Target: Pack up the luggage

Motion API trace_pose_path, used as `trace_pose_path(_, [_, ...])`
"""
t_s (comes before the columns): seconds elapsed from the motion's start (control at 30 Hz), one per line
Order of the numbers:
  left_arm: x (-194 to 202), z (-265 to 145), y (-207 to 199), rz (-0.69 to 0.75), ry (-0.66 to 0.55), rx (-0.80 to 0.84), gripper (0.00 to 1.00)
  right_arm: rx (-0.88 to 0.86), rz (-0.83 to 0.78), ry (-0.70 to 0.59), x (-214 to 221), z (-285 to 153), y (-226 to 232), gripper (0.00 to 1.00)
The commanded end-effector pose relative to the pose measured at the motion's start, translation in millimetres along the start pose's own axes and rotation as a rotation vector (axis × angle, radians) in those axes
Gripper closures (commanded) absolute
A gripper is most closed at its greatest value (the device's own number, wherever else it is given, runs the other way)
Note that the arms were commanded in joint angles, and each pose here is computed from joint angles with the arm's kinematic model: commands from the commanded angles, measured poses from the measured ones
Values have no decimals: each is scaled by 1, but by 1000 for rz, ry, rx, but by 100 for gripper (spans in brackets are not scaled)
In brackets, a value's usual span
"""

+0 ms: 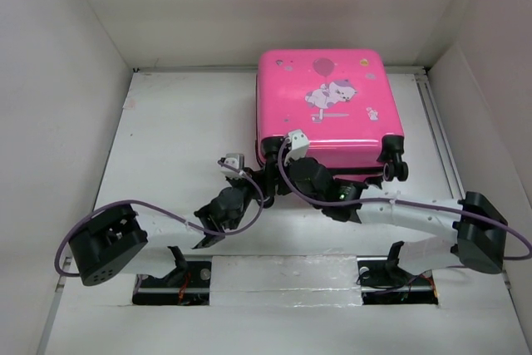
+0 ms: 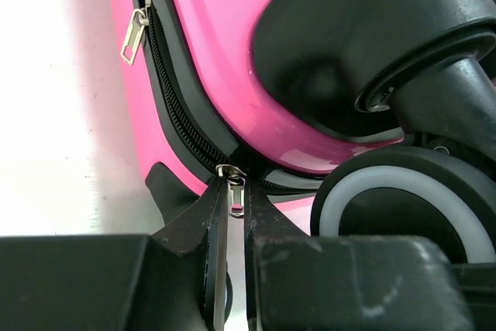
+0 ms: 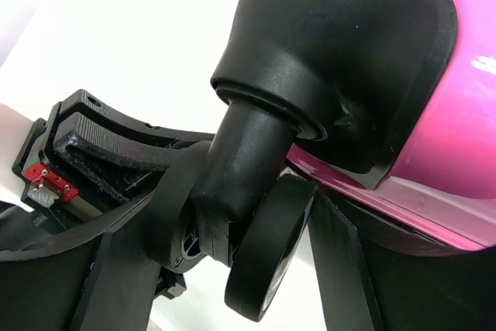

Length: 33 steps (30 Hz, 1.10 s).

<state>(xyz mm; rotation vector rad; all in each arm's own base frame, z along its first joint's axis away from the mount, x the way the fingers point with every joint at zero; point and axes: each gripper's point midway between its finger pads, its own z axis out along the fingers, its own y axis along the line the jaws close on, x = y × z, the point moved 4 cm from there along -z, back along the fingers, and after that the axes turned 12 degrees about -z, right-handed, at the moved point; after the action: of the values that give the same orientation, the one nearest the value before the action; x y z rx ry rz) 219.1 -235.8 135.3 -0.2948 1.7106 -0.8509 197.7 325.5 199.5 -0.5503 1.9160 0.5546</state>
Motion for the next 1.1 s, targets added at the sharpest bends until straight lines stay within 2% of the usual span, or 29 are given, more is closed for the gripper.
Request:
trace_pose_path(0.0, [-47, 15, -2, -30, -219, -112, 100, -162, 74, -151, -42, -28, 29, 100])
trace_pose_path(0.33, [-30, -1, 41, 0, -177, -274, 100, -13, 54, -118, -21, -36, -2, 100])
trace_pose_path(0.47, [-47, -6, 62, -11, -221, -363, 100, -13, 55, -119, -14, -50, -10, 100])
trace_pose_path(0.6, [-61, -9, 59, -11, -265, -360, 100, -28, 49, -82, 3, -55, -14, 100])
trace_pose_path(0.7, [-62, -1, 31, -36, -205, -223, 100, -38, 48, -77, 6, -57, -14, 100])
trace_pose_path(0.73, [-55, -1, 25, -12, -154, -158, 100, -38, 48, -77, 6, -57, -14, 100])
trace_pose_path(0.77, [-41, -2, 9, -7, -54, -33, 100, -35, 44, -68, 8, -57, -15, 100])
trace_pose_path(0.8, [-35, -5, -1, 0, -18, 27, 100, -38, 48, -77, 4, -57, -14, 100])
trace_pose_path(0.9, [-6, -13, -4, 79, 132, 65, 100, -36, 47, -100, -6, -59, -13, 100])
trace_pose_path(0.93, [-1, -15, -5, 83, 165, 85, 87, -36, 47, -101, -9, -57, -11, 100])
trace_pose_path(1.0, [14, -25, 1, 79, 233, 123, 69, -27, 35, -106, -12, -56, -12, 100])
trace_pose_path(1.07, [12, -25, -4, 63, 220, 158, 53, -24, 30, -96, -9, -54, -11, 100])
